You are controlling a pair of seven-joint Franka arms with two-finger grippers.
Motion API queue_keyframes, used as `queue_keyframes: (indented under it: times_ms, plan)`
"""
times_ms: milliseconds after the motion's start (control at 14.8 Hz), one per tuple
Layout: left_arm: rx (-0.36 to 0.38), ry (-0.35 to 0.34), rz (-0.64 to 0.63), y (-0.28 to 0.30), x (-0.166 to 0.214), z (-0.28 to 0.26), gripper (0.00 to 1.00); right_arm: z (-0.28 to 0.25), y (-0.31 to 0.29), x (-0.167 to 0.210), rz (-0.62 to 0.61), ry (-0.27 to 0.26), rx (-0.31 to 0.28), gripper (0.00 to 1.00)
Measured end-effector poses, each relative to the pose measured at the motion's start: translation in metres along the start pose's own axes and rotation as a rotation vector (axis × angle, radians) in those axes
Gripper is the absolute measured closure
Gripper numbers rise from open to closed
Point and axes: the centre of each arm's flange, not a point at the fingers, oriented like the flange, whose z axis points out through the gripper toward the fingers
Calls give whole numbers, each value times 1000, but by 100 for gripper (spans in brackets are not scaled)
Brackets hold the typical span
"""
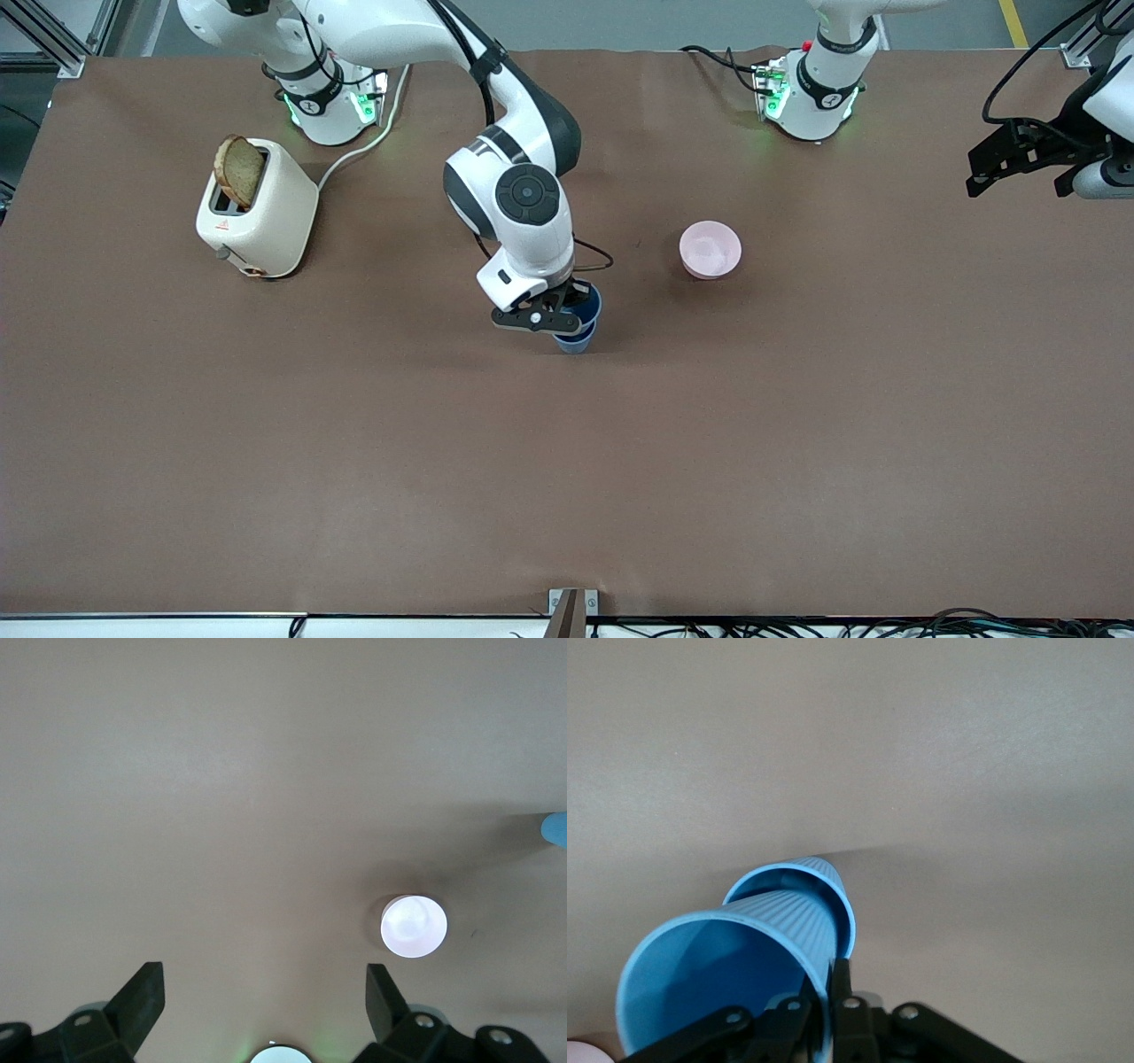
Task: Stack blue cups with both arms
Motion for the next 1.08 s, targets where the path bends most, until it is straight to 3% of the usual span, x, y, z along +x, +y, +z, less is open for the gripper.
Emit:
queue_keyframes:
  times_ms: [473, 743, 1014, 1081]
  plan:
    - [0, 0, 15, -2, 0, 0, 0, 0, 3, 5, 6, 7, -3, 81]
    - [0, -1, 14, -3, 0, 0, 0, -42, 32, 43, 68, 59, 26, 44]
    - [0, -1, 14, -3, 0, 0, 0, -150, 125, 93, 207, 106, 45, 3]
    - [0, -1, 14, -3, 0, 1, 0, -172, 151, 100, 237, 115, 30, 0]
